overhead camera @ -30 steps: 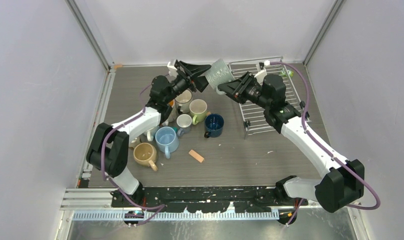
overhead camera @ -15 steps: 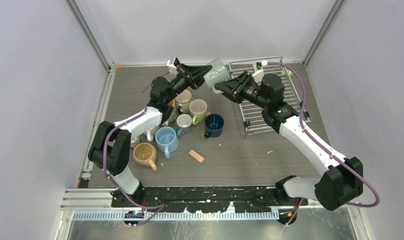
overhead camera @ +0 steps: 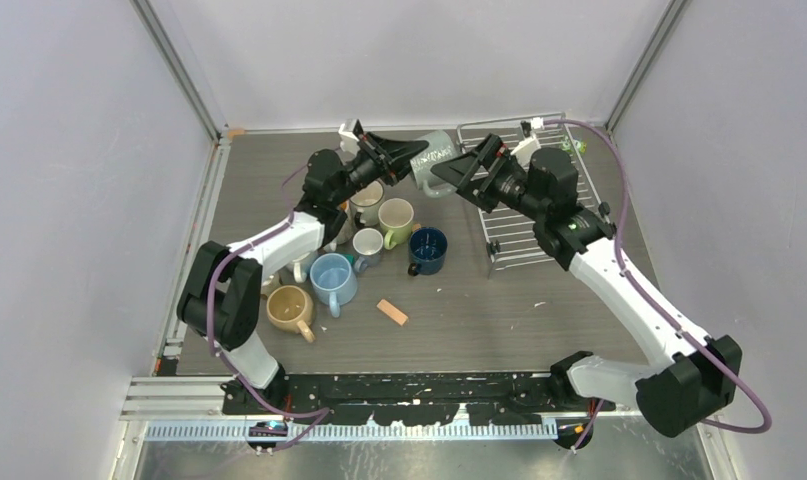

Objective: Unload the cups from the dish rack
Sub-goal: Place the cup at the center of the board.

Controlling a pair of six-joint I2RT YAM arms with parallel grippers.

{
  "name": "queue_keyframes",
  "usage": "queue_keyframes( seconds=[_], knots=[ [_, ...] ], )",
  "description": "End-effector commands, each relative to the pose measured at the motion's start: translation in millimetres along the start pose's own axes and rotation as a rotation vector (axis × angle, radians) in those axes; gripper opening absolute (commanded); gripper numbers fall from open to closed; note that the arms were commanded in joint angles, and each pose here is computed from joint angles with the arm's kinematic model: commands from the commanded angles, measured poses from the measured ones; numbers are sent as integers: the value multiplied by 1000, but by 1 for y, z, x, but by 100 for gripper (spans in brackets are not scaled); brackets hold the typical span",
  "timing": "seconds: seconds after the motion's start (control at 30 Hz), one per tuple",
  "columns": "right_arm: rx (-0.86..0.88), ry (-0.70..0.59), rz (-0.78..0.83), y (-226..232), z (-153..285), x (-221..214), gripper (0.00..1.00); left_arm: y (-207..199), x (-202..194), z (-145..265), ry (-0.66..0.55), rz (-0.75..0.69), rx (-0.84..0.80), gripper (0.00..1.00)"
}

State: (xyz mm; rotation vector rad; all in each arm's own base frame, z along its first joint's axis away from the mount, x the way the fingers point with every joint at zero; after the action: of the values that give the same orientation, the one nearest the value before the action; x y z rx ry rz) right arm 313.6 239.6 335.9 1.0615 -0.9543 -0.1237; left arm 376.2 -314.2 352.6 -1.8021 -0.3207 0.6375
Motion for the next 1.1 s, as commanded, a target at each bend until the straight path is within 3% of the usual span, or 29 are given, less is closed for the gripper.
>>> queue_keyframes(
  seconds=[0.0, 0.33, 0.67, 1.07],
  knots=[
    [-98, -82, 128, 9, 32, 23, 100, -67, -25, 5, 81, -135, -176, 0],
    [-403, -170, 263, -27, 80, 42, 100, -35, -42, 21, 163, -257, 14, 0],
    [-509, -212, 299, -39, 91, 54, 100, 31, -74, 66, 307, -453, 345, 0],
    [-510, -225, 297, -39, 88, 58, 100, 118, -134, 100, 463, -712, 697, 0]
  ],
)
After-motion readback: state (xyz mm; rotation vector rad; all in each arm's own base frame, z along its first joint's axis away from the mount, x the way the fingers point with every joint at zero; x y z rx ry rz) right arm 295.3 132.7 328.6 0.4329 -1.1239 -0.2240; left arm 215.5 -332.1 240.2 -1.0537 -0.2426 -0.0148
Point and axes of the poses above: each gripper's point midway between its finger pads, its own z axis back along the fingers, its own y axis along the line the jaws close on, x = y × z, the point moved 1 cm from there along z, back along the fingers, and after that the axes turned 8 degrees about z, right-handed, at the moved point
